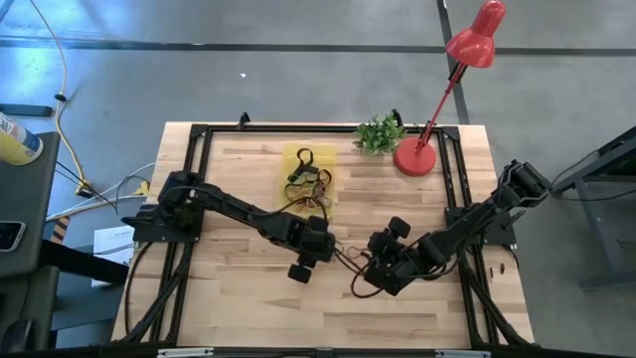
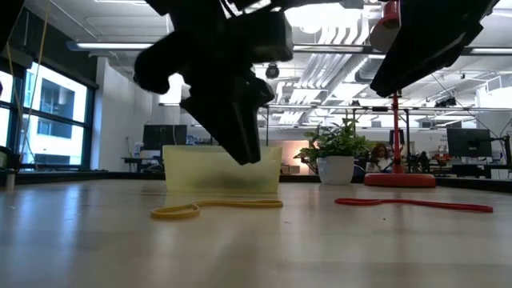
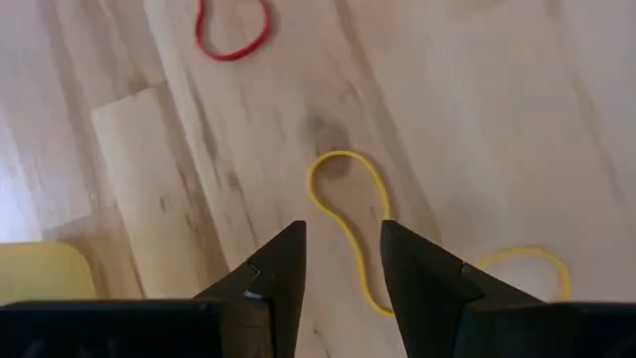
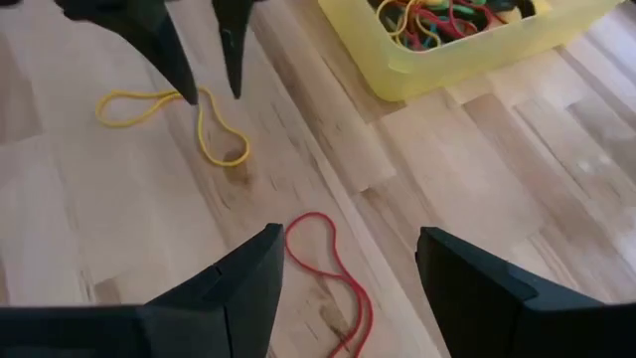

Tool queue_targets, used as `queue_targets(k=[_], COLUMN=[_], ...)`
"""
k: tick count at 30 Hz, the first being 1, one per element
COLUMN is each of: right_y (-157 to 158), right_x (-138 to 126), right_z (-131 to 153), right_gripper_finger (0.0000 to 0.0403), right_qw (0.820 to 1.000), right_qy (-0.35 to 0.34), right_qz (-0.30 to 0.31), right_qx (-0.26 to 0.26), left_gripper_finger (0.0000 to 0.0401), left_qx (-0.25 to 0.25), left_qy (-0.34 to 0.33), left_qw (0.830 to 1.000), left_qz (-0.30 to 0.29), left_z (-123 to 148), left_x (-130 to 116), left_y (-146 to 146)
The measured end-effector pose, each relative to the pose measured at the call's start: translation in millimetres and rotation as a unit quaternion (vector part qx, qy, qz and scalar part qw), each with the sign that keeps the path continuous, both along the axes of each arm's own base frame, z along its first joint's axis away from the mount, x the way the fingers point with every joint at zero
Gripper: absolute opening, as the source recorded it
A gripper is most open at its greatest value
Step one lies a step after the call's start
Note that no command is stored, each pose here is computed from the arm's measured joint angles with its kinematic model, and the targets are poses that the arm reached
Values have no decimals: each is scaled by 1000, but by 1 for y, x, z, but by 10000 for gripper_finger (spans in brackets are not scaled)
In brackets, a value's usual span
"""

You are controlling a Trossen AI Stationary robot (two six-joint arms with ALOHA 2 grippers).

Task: Pick and place rubber bands into bin
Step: Put the yellow rubber band into the yellow bin

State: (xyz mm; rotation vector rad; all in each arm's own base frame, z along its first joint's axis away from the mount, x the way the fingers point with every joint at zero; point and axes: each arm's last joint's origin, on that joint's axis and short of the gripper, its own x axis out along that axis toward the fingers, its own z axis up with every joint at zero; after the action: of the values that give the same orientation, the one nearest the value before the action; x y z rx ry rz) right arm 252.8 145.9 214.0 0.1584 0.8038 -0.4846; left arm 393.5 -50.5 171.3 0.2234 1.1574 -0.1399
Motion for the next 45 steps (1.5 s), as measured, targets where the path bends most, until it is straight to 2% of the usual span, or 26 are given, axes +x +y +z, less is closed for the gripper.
queue_targets(k=[12, 14, 23, 33, 39, 45], right_y=[1, 1, 1, 1, 1, 0], right_x=[-1, -2, -2, -2, -2, -2], right_z=[0, 0, -1, -1, -1, 0], right_gripper_finger=[220, 220, 220, 220, 220, 220], right_qw=[1000, 1000, 1000, 1000, 1000, 1000], right_qy=[2, 4, 5, 4, 4, 2], right_qz=[2, 2, -1, -3, -3, -4], right_qx=[-4, -5, -2, -3, -4, -5], left_gripper_finger=[111, 111, 125, 127, 104, 44], left_qx=[-2, -2, -2, -46, -50, -65], left_qy=[-21, -1, 10, 34, 42, 48], left_qw=[999, 1000, 999, 997, 996, 995], left_qz=[33, 31, 38, 50, 53, 51], left_z=[-16, -23, -36, -50, -51, -52], left_x=[12, 9, 12, 14, 13, 12], left_y=[-1, 0, 0, -2, -1, 2])
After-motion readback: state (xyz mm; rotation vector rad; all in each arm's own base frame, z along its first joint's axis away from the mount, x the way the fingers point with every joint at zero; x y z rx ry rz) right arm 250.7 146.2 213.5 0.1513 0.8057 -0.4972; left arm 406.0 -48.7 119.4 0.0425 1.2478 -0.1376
